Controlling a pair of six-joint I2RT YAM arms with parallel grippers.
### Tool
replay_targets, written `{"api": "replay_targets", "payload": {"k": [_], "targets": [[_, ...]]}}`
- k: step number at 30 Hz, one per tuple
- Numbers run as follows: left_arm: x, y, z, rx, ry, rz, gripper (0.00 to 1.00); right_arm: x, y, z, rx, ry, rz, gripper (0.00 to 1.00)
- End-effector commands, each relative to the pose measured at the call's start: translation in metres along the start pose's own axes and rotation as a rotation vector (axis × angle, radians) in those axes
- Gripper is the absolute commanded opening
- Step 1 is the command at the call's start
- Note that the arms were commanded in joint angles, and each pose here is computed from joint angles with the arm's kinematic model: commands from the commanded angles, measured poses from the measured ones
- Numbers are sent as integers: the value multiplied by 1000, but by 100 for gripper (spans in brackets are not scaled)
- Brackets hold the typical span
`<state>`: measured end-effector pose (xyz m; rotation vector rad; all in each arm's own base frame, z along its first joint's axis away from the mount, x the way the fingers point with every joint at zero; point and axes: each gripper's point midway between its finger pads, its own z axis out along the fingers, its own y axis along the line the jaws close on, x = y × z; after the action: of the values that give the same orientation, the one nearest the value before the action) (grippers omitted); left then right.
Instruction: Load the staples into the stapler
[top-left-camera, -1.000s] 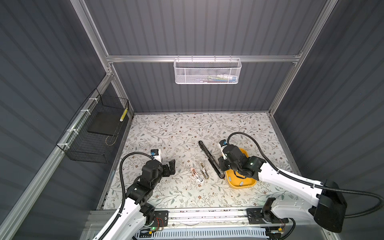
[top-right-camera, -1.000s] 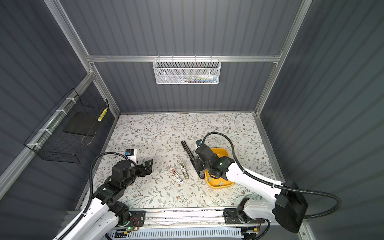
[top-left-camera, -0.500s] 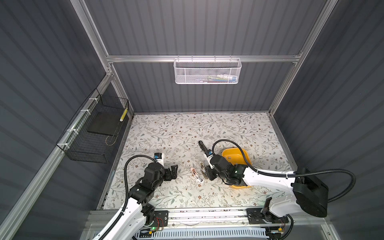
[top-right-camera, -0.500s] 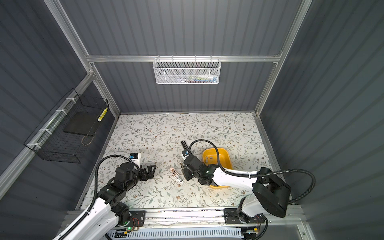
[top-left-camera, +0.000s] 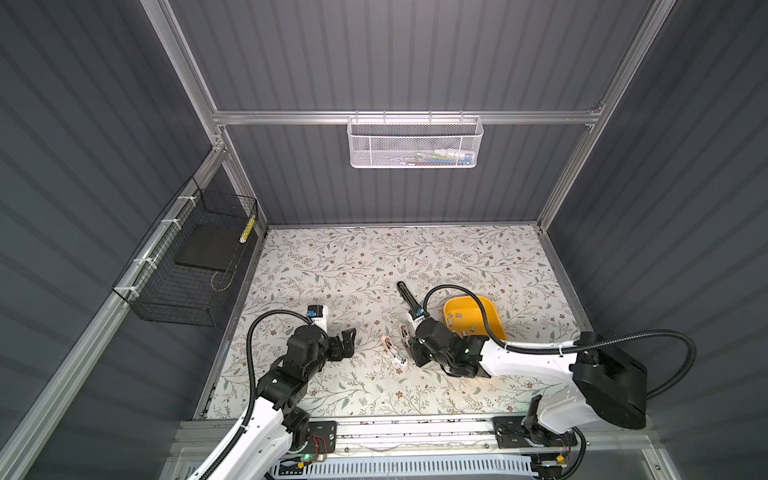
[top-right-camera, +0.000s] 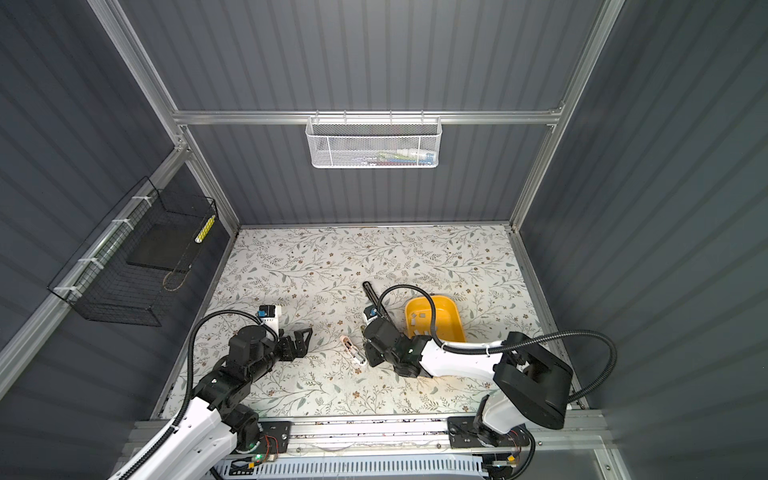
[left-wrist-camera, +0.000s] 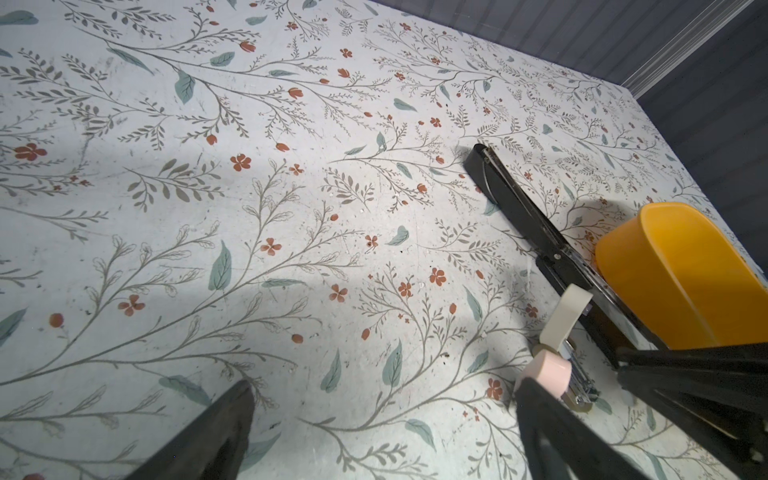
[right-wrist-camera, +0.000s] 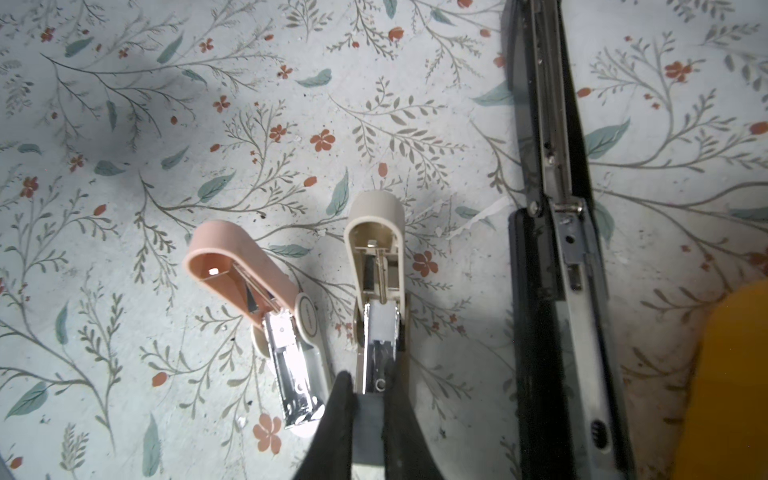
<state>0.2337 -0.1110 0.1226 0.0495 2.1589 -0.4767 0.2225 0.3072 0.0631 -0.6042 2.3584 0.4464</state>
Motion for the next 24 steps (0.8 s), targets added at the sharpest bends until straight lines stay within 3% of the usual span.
{"api": "replay_targets", "payload": {"k": [1,24], "targets": [[-7,-3,-3,12,-24,10,99,-7,4,4,6,-15,7,0],[-7,-4,-3,14,-24,12,100,-5,3,20,59,25,-36,0]]}}
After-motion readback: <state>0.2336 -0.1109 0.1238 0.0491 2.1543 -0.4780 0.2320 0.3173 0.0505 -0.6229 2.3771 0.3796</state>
